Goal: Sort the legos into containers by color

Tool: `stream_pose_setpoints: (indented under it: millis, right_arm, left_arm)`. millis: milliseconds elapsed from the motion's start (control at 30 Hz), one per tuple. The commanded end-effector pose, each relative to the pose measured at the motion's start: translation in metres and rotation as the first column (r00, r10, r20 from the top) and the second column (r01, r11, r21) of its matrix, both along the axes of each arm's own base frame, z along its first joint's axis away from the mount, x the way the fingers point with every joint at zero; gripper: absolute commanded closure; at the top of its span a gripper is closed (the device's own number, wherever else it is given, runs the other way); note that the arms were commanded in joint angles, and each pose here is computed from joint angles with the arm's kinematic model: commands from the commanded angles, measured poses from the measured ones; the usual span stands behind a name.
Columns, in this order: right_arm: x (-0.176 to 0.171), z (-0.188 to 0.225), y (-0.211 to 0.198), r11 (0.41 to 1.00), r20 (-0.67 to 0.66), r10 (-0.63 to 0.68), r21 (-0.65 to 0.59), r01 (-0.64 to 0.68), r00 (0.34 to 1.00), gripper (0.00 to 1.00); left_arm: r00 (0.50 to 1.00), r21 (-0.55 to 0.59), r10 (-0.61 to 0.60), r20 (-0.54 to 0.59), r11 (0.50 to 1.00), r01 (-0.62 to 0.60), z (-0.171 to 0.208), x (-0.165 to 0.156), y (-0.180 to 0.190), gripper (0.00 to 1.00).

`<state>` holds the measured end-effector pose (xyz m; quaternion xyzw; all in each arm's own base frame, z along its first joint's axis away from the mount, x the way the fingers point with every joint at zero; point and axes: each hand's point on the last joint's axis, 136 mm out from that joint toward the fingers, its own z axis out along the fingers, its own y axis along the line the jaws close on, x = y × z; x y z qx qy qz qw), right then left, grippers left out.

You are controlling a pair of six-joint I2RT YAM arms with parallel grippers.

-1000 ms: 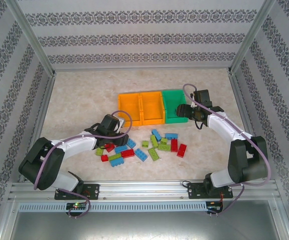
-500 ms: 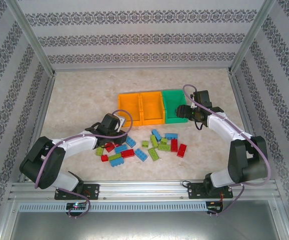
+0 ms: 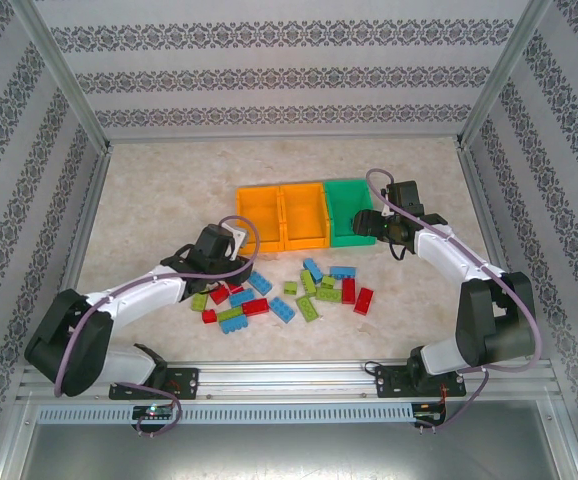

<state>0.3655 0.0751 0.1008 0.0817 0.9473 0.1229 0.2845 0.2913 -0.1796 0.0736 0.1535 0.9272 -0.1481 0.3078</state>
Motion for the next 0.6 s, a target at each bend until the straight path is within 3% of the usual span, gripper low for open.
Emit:
stream_pose_setpoints:
  millis: [0,267,433,567]
  right_arm:
    - [-0.002,0.004,-0.002,1.000,0.017,-0.010,0.018,0.009,1.000,0.18]
    - [-0.014,0.000,0.011,0.998,0.001,0.044,0.037,-0.044,0.999,0.20]
    - [-0.036,-0.004,0.015,0.998,-0.010,0.040,0.042,-0.039,0.999,0.21]
    - [-0.055,-0.004,0.042,0.987,0.002,0.160,0.034,-0.160,0.987,0.23]
  left_arm:
    - [1.000,-0.010,0.011,0.004,1.000,-0.011,0.013,-0.004,-0.001,0.66]
    - [0.996,-0.096,0.011,0.093,0.995,-0.002,0.050,0.024,-0.022,0.66]
    - [0.990,-0.036,0.040,0.137,0.999,-0.035,0.060,0.053,-0.024,0.66]
    - [0.989,0.038,0.064,0.133,0.997,-0.069,0.053,0.075,-0.023,0.66]
